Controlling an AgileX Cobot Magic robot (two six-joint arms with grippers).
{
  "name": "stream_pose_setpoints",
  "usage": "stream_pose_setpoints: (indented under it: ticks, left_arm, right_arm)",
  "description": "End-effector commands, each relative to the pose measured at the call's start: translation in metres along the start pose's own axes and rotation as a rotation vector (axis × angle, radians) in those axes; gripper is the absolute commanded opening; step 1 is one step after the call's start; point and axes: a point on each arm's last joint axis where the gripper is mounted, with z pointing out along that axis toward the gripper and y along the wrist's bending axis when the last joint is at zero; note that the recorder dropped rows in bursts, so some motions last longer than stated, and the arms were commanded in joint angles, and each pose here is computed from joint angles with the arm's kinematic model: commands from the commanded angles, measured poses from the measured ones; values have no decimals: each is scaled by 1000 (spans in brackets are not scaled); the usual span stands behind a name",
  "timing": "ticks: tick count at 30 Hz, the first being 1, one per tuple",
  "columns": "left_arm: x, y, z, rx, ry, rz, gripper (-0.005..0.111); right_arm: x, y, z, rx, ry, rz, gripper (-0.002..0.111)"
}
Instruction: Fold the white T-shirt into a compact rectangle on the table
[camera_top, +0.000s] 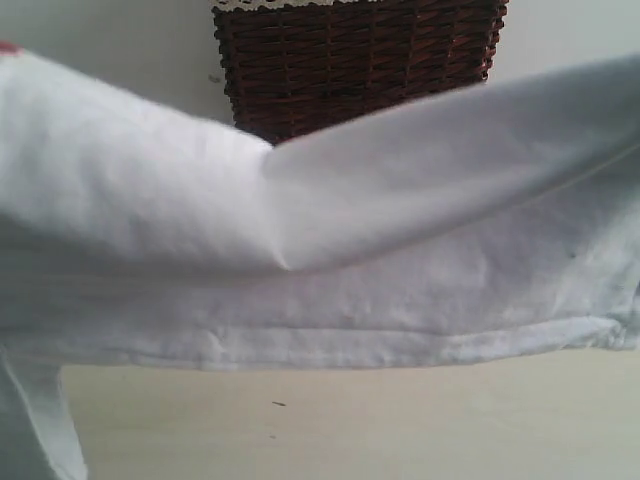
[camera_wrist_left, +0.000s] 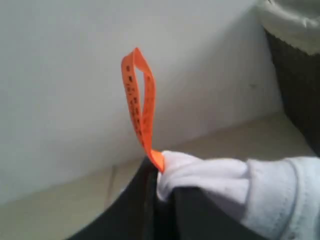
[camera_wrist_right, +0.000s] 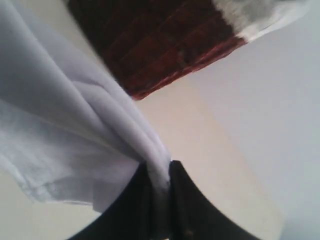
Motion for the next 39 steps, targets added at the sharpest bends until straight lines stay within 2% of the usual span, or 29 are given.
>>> stream_pose_setpoints:
  ticks: [1,5,11,14,17,21,24,25,28,29,30,32,34,39]
  left_arm:
    - [35,-7,46,162,191,-150,0]
    - [79,-11,92,229,341,-147,0]
    - [139,-6,162,205,472,-128,0]
    - [159,0,192,189,510,-78,0]
    - [178,6,219,159,520,-18,0]
    - [205,9,248,116,567,-10,4]
    - [218,9,264,67,578,-26,22]
    - [221,7,269,65,581,-18,33]
    - [227,7,279,52,587,-9,72]
    - [227,8,281,40,583,-16,81]
    - [228,8,283,37,584,-31,84]
    - [226,9,284,26,578,-59,81]
    - [222,11,284,8,564,-101,72]
    - [207,13,274,-23,523,-244,39]
  right_arm:
    - [3,2,48,-251,191,44,0]
    - [15,9,99,-409,313,3,0]
    - [33,7,185,-397,402,-61,0]
    - [35,5,225,-344,362,-62,0]
    - [34,-3,259,-213,274,-96,0]
    - [33,-7,292,-87,178,-51,0]
    - [32,-9,306,-19,123,22,5]
    - [32,-9,308,-8,113,26,9]
    - [31,-11,312,19,87,24,26]
    - [31,-11,312,27,80,23,34]
    - [30,-12,312,34,72,23,40]
    - [29,-14,311,46,61,22,52]
    - [28,-15,310,52,54,45,57]
    - [25,-16,303,50,51,181,54]
